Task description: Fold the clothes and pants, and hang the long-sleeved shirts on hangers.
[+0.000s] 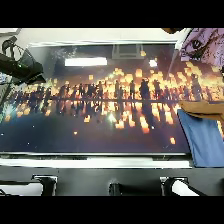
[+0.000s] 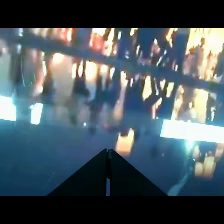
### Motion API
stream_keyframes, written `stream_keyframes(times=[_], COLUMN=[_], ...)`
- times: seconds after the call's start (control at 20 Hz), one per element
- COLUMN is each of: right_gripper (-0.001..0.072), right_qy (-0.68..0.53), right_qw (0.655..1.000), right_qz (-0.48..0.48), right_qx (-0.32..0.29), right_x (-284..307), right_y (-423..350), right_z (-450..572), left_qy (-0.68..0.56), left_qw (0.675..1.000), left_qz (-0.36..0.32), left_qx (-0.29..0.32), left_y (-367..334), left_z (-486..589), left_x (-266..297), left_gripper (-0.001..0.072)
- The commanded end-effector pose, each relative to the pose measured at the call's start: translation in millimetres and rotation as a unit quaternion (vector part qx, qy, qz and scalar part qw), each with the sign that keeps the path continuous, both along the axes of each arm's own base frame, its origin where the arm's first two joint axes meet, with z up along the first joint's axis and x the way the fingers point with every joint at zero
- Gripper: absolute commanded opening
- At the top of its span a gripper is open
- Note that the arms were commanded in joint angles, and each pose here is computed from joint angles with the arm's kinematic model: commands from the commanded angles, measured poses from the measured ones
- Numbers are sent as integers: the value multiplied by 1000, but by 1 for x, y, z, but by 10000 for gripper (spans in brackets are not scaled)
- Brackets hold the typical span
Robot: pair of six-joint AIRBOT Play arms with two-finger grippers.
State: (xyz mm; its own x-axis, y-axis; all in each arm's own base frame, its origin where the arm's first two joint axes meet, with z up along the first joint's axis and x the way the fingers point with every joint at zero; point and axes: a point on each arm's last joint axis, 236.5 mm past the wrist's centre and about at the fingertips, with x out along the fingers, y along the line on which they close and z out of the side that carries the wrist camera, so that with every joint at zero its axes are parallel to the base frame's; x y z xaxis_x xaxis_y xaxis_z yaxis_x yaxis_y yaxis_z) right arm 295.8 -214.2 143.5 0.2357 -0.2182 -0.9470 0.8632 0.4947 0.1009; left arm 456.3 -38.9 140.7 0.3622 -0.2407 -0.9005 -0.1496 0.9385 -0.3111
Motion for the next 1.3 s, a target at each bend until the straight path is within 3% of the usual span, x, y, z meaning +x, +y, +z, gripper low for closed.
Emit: stream_keyframes(times=[0.0, 0.5, 1.25], right_gripper=[30, 29, 32], right_qy=[80, 179, 250], right_qw=[995, 981, 964], right_qz=[-10, -68, -71], right_qx=[-58, -44, -62], right_x=[-54, -120, -157], right_y=[-16, -1, -4], right_z=[-19, -99, -141], left_qy=[1, -1, 1], left_qw=[1000, 1000, 1000], left_qz=[-1, -18, -18], left_qx=[0, 7, 7], left_y=[0, 0, 0], left_z=[0, -1, -1], left_x=[-1, -2, -2], left_gripper=[14, 14, 14])
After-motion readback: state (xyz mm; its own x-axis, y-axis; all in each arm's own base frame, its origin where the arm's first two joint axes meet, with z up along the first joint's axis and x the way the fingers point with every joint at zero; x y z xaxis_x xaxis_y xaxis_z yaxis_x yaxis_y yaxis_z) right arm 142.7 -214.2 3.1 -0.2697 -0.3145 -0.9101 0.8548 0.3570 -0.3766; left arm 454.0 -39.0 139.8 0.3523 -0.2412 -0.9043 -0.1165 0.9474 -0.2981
